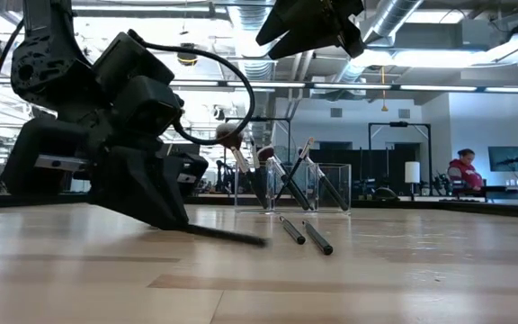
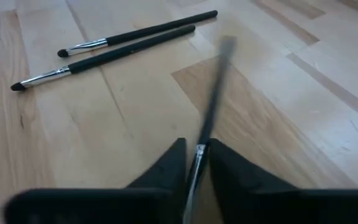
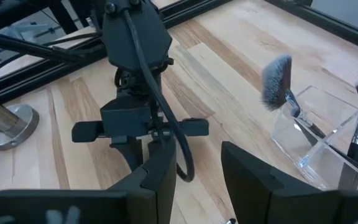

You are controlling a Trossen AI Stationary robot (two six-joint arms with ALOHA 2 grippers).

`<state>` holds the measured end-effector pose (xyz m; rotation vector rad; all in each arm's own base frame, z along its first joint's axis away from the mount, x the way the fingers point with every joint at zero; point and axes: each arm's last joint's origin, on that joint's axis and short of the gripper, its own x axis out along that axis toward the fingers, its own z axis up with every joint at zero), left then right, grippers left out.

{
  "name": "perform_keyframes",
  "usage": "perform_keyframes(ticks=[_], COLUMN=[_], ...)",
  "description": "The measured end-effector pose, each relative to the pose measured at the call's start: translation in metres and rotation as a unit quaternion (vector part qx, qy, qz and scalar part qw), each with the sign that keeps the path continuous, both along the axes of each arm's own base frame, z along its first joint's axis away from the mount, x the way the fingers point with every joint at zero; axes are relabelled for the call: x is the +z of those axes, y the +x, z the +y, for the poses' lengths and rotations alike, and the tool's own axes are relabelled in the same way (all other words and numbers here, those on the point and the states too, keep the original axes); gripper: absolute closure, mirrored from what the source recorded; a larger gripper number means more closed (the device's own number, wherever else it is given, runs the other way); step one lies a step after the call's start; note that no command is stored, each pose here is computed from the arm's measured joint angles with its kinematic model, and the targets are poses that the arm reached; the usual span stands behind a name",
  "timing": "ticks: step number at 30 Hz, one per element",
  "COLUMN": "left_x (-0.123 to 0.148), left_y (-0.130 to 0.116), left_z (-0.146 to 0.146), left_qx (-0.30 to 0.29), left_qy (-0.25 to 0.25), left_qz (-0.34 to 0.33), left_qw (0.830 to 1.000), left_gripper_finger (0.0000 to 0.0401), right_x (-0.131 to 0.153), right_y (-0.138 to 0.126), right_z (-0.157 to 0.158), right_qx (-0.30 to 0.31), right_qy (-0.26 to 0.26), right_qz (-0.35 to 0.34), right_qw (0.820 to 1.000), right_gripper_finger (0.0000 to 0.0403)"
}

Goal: Put items in baskets/containers
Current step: Put the eyeshadow brush into the right section of the transparent organizer

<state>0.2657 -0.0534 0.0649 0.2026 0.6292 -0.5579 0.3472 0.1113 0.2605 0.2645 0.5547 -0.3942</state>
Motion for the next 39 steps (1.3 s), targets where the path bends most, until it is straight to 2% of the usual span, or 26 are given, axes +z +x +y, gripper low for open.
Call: perform_keyframes(ticks=[3,7,10,14,18,28,33,39], left_x=[0.0,0.0,0.0,0.004,0.011,0.016,0.019,0.029], left_y=[0.0,0.0,0.0,0.001,0.001,-0.001,0.0,0.001], left_z=[0.0,0.0,-0.001,-0.002,-0.004,-0.01,-0.01,-0.011], left_qx=[0.007,0.023,0.032,0.04,0.053,0.064,0.072,0.07], left_qy=[-0.007,-0.023,-0.03,-0.025,-0.023,-0.007,-0.005,-0.013], left_qz=[0.005,0.013,0.012,0.003,-0.007,-0.019,-0.027,-0.049], left_qw=[1.0,0.999,0.999,0.999,0.998,0.998,0.997,0.996], left_gripper_finger=[0.0384,0.0383,0.0386,0.0387,0.0383,0.0386,0.0387,0.0388], right_x=[-0.001,-0.027,-0.059,-0.087,-0.103,-0.124,-0.127,-0.127], right_y=[0.001,0.012,0.025,0.046,0.062,0.075,0.078,0.079], right_z=[0.0,0.009,0.017,0.023,0.02,0.018,0.015,0.012], right_qx=[0.002,0.024,0.063,0.129,0.14,0.133,0.141,0.134], right_qy=[-0.004,-0.035,-0.021,0.041,0.059,0.067,0.084,0.079], right_qz=[0.003,0.034,0.059,0.076,0.108,0.186,0.186,0.184], right_qw=[1.0,0.999,0.996,0.988,0.982,0.971,0.969,0.971], right_gripper_finger=[0.0284,0.0284,0.0284,0.0282,0.027,0.0255,0.026,0.0268])
